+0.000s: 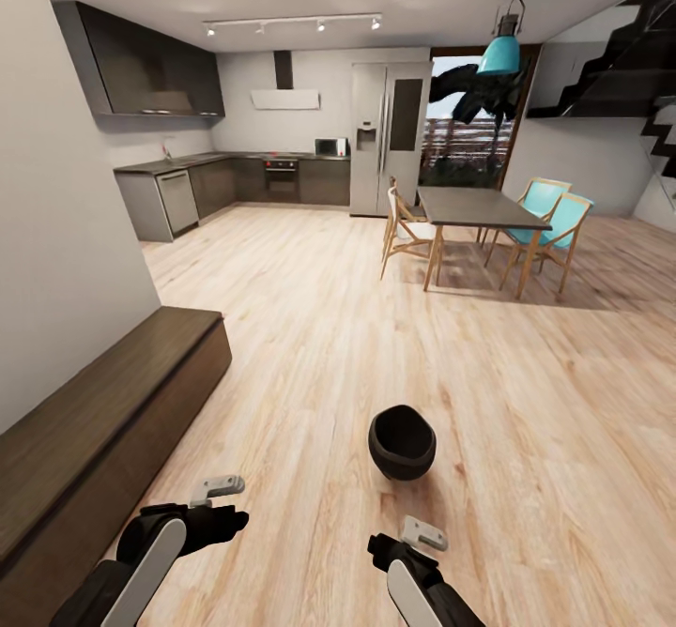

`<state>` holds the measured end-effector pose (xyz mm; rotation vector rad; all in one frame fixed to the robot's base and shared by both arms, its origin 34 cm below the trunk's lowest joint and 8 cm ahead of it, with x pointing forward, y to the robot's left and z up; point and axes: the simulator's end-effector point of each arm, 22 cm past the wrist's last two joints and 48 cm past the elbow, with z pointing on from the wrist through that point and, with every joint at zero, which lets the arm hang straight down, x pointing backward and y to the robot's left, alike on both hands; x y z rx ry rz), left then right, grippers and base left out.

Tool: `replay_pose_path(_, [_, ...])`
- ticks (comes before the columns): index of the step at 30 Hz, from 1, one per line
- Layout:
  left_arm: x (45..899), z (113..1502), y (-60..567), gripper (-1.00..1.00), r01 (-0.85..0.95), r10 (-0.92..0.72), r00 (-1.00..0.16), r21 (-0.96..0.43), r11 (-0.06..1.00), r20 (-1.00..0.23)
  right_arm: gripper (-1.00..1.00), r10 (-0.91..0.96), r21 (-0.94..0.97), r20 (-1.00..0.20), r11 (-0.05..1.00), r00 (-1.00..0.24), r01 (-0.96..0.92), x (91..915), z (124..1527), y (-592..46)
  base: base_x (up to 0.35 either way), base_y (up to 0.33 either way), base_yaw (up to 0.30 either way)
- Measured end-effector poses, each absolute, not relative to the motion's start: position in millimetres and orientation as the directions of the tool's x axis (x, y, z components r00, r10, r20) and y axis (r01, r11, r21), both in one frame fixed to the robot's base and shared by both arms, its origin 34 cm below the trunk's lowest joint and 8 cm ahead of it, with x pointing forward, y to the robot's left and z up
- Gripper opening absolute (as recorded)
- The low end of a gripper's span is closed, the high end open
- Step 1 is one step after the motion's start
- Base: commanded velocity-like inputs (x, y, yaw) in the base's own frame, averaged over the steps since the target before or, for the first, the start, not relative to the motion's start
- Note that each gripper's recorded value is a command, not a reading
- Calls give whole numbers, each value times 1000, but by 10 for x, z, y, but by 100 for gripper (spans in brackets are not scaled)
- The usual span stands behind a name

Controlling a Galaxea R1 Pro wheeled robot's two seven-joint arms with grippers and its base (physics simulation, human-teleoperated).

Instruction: Place each of the two pumpkins and all three candles from the living room inside a cabinet in the living room (use any cabinet), then make sure every cabinet is closed, and position the cauldron so it is next to a table in the living room.

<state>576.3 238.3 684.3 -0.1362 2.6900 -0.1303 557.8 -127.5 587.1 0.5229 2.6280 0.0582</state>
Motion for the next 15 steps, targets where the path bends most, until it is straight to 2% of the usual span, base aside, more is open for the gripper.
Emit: replay_pose_path(15, [5765, 7063, 2456, 100, -99, -138, -898, -115, 988, -417, 100, 381, 132, -463, 922, -800, 363, 5652, 6157, -1303, 0, 0, 0])
